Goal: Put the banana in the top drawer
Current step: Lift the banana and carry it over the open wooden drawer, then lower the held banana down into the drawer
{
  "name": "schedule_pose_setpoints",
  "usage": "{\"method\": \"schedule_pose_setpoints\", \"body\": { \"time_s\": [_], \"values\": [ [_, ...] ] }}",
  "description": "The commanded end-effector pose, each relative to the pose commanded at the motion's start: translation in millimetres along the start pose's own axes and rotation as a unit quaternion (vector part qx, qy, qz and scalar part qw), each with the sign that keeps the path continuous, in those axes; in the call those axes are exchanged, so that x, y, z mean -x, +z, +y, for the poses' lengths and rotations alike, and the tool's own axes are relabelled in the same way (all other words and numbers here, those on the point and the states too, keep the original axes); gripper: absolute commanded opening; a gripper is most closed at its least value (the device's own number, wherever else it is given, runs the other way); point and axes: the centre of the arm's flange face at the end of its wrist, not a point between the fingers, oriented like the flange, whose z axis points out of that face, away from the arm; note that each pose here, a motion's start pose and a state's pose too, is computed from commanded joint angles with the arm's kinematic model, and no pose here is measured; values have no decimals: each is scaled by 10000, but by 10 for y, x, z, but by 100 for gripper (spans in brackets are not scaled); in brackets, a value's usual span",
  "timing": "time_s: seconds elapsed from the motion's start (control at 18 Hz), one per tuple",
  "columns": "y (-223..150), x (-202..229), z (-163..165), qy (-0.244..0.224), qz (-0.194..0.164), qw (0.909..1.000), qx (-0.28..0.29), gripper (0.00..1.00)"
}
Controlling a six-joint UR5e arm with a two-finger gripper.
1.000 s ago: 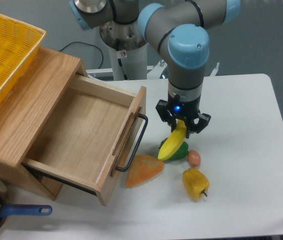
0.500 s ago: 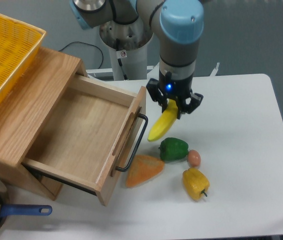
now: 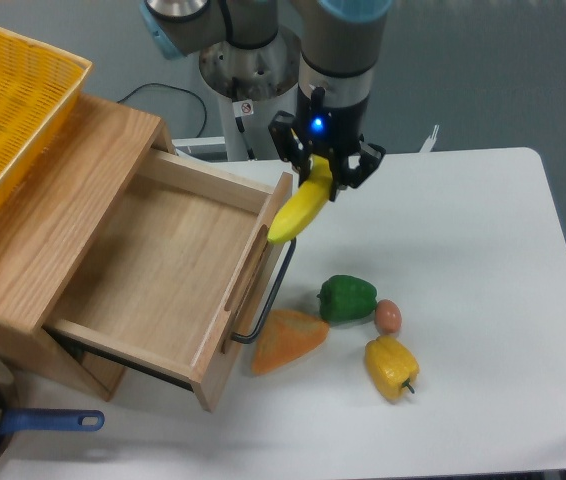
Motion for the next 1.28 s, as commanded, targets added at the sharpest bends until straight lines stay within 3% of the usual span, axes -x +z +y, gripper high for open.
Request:
{"method": "schedule_pose_setpoints", "body": {
  "time_s": [0.22, 0.44, 0.67, 1.28],
  "values": [
    [-31, -117, -50, -17, 122, 9998, -133, 37],
    [31, -224, -172, -399, 315, 9983, -267, 37],
    [39, -249, -203, -477, 378, 9976, -325, 37],
    [341, -517, -654, -752, 509, 9953, -331, 39]
  ]
}}
